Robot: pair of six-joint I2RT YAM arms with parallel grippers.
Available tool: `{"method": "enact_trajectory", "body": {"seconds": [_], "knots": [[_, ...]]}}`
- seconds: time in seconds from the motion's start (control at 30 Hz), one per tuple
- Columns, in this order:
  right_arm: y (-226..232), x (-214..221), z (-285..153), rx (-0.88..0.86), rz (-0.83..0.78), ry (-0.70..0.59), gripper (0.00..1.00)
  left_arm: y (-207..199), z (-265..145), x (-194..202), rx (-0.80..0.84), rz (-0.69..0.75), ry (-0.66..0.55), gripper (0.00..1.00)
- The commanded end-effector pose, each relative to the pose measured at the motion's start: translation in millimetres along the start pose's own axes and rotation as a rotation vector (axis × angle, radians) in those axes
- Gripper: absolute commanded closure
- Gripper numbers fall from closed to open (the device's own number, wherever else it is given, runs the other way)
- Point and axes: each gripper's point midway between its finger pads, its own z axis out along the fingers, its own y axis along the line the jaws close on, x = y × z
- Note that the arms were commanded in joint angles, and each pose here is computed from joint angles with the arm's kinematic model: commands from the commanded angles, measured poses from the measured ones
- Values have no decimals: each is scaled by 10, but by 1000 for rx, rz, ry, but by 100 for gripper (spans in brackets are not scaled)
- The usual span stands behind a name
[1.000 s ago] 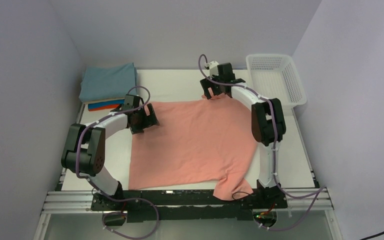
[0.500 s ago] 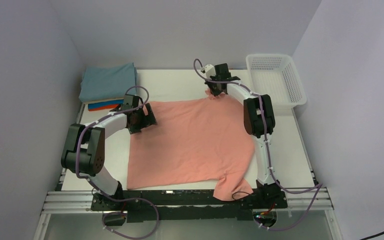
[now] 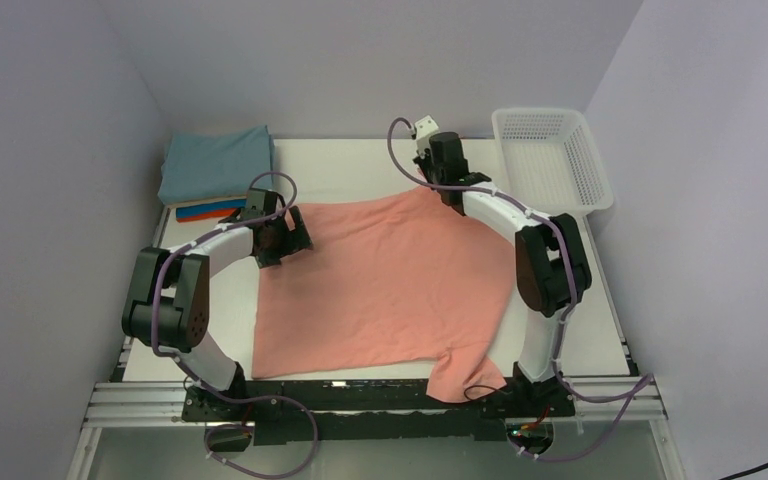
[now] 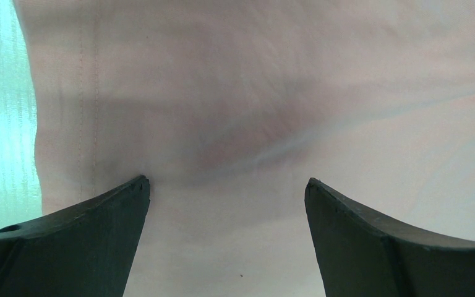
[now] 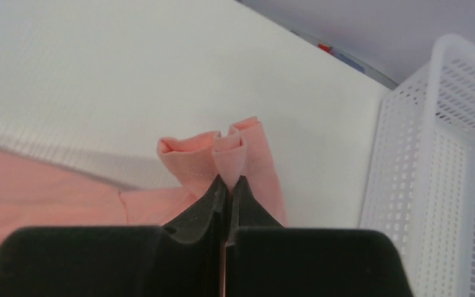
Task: Fold and stack the t-shirts
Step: Flatten out the tshirt
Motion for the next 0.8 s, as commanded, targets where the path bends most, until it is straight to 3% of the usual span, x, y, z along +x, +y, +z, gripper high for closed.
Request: {"method": "enact_trajectory", "body": {"seconds": [0.0, 0.03, 0.1, 0.13, 0.23, 0.4, 0.53, 0.77], "knots": [[-305, -180, 286, 272, 127, -63, 98, 226, 27, 44, -100, -5, 28, 0], [-292, -229, 393, 286, 126, -83, 84, 228, 31, 30, -102, -9, 28, 1], [-227, -236, 643, 278, 133, -54, 22, 216, 22, 3, -105, -11, 30, 1], [-238, -242, 719, 287, 145, -16, 3, 205, 7, -18, -104, -12, 26, 0], [-210, -261, 698, 269, 176, 17, 0, 164, -65, -84, -89, -10, 1, 1], [-120, -339, 163, 62, 307, -103, 0, 114, -133, -156, -75, -8, -22, 1], [-15, 70, -155, -34, 494, 18, 0, 49, -163, -198, -50, -12, -37, 0], [373, 760, -637, -131, 637, 190, 0, 7, -163, -182, -24, -6, -33, 1]]}}
